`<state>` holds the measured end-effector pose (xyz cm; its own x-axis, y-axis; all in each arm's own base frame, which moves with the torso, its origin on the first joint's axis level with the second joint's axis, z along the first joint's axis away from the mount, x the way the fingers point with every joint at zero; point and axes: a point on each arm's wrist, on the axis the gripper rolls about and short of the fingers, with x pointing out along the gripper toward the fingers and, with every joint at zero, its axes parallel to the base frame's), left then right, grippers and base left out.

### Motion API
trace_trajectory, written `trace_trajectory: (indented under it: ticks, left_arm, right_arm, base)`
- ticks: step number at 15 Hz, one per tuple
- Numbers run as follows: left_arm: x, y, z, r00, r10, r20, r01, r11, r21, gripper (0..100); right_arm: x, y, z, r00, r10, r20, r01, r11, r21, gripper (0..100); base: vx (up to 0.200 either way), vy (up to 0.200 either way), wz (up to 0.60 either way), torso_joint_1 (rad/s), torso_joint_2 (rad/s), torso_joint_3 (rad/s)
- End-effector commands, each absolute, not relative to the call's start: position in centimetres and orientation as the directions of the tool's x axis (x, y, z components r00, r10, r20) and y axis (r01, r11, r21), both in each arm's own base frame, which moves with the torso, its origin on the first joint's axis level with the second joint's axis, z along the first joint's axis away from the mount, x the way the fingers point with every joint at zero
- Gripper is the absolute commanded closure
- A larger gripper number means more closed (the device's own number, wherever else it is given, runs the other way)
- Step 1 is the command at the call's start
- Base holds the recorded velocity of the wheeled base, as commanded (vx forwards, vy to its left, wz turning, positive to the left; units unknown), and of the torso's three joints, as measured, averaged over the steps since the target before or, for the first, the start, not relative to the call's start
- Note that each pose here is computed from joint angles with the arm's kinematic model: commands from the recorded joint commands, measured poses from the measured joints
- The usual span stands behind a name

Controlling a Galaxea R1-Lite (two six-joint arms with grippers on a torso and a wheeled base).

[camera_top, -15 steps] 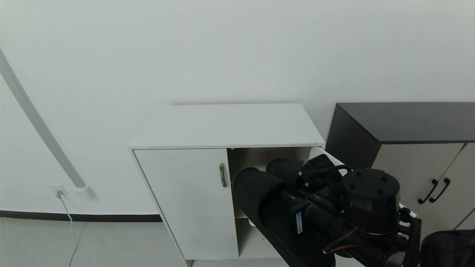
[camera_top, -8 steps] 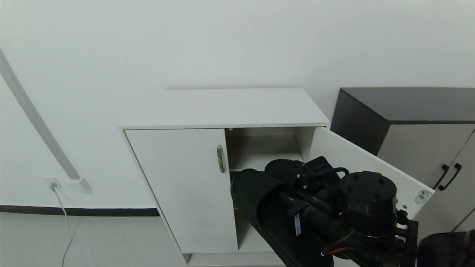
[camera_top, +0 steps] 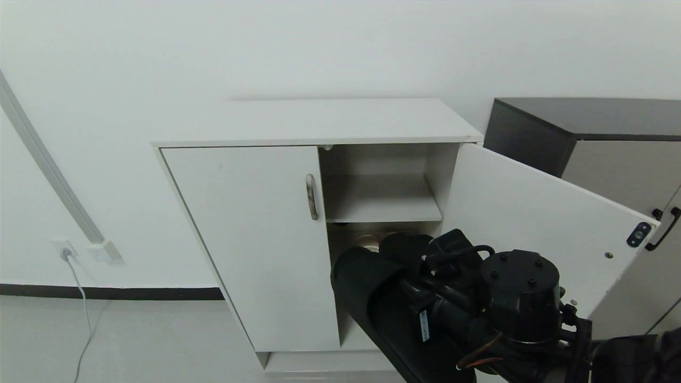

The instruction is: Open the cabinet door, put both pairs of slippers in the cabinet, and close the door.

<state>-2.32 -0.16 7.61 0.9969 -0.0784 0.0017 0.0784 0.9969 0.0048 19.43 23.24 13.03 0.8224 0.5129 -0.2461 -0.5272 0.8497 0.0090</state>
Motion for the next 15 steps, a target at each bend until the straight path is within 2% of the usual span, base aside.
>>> trace_trajectory:
  ticks: [1, 9, 15]
  left_arm:
    - [-2.31, -0.16, 7.6, 0.997, -0.078, 0.0, 0.078, 0.997, 0.005, 100]
    - [-2.31, -0.16, 7.6, 0.997, -0.078, 0.0, 0.078, 0.997, 0.005, 100]
    - [-2.31, -0.16, 7.6, 0.997, -0.078, 0.0, 0.078, 0.997, 0.005, 100]
  right_arm:
    - [19.47, 23.31, 12.86, 0.821, 0.512, -0.251, -0.528, 0.849, 0.008, 100]
    - [19.46, 23.29, 12.83, 0.822, 0.511, -0.252, -0.526, 0.85, 0.007, 100]
    - [19.53, 23.37, 12.47, 0.821, 0.507, -0.263, -0.527, 0.85, -0.008, 100]
  base:
    - [0.0, 0.0, 0.0, -0.129, 0.46, 0.349]
    - [0.0, 0.0, 0.0, -0.065, 0.44, 0.378]
    - [0.0, 0.0, 0.0, 0.0, 0.1, 0.089]
